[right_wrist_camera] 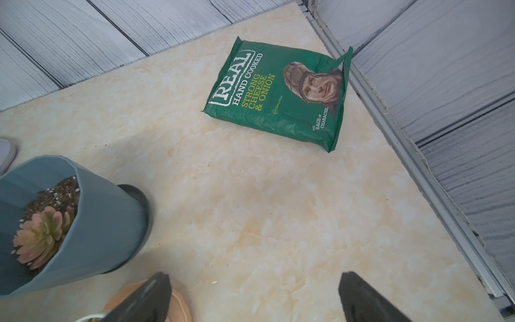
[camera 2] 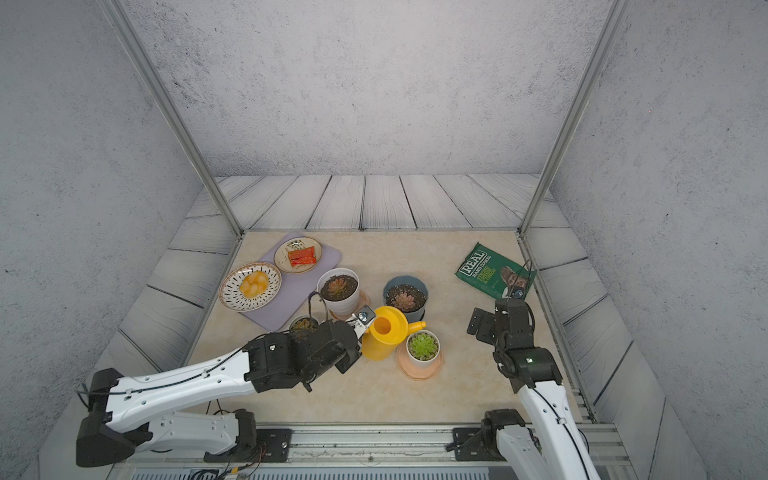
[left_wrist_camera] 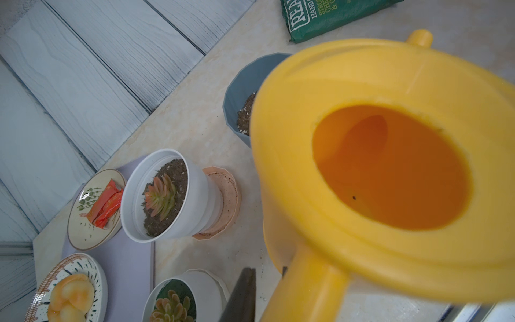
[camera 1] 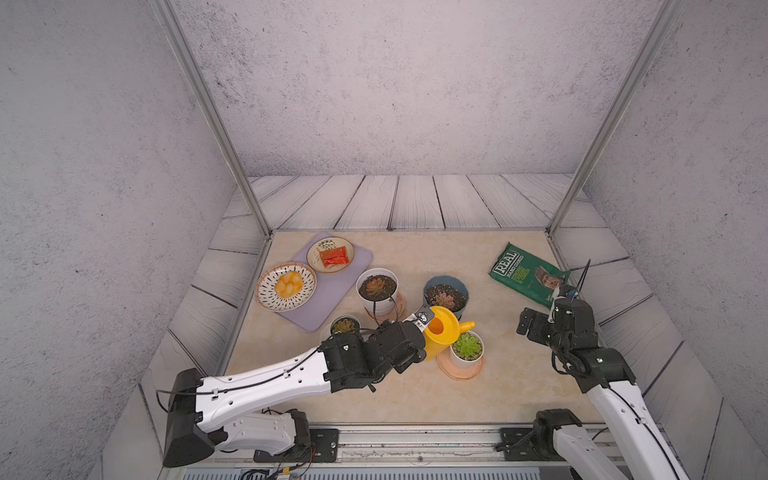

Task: Water the succulent around the soil edge
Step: Water the soil of the potted plant with water.

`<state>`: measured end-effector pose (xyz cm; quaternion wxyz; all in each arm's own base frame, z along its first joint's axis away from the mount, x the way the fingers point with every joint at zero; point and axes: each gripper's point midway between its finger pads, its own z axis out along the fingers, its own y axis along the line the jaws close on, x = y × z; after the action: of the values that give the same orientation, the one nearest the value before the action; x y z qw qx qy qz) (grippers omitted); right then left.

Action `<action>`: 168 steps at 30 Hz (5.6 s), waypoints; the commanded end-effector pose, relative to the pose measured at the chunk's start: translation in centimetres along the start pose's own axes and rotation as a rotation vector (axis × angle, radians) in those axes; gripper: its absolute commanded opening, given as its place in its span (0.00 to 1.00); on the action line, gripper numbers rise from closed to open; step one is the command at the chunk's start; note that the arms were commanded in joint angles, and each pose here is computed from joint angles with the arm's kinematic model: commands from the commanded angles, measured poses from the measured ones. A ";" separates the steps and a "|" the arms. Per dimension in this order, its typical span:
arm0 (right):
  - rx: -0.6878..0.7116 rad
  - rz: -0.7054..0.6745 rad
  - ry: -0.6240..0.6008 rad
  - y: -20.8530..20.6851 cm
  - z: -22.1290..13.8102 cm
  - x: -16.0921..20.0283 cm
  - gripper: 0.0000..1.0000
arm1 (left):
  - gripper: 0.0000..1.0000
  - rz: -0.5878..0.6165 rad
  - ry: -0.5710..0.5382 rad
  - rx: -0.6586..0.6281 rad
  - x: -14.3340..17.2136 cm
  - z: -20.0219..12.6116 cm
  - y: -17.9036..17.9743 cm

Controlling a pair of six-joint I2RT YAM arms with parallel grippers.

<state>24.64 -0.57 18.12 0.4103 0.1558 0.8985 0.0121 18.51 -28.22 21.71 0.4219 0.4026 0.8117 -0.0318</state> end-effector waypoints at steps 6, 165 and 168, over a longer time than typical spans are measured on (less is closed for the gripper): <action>0.008 0.005 0.030 -0.1 0.3 0.6 0.99 | 0.00 0.028 0.078 -0.144 0.6 -0.1 1.5; 0.006 0.020 -0.008 -0.2 -0.1 0.2 0.99 | 0.00 0.396 0.238 -0.243 -5.9 -0.1 -3.2; 0.006 0.021 -0.008 -0.2 -0.1 0.2 0.99 | 0.00 0.387 0.246 -0.240 -5.8 0.2 -2.8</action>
<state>24.58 -0.60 18.14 0.4108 0.1630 0.8969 0.0149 17.95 -33.49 24.12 0.3518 0.5088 0.7593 0.2020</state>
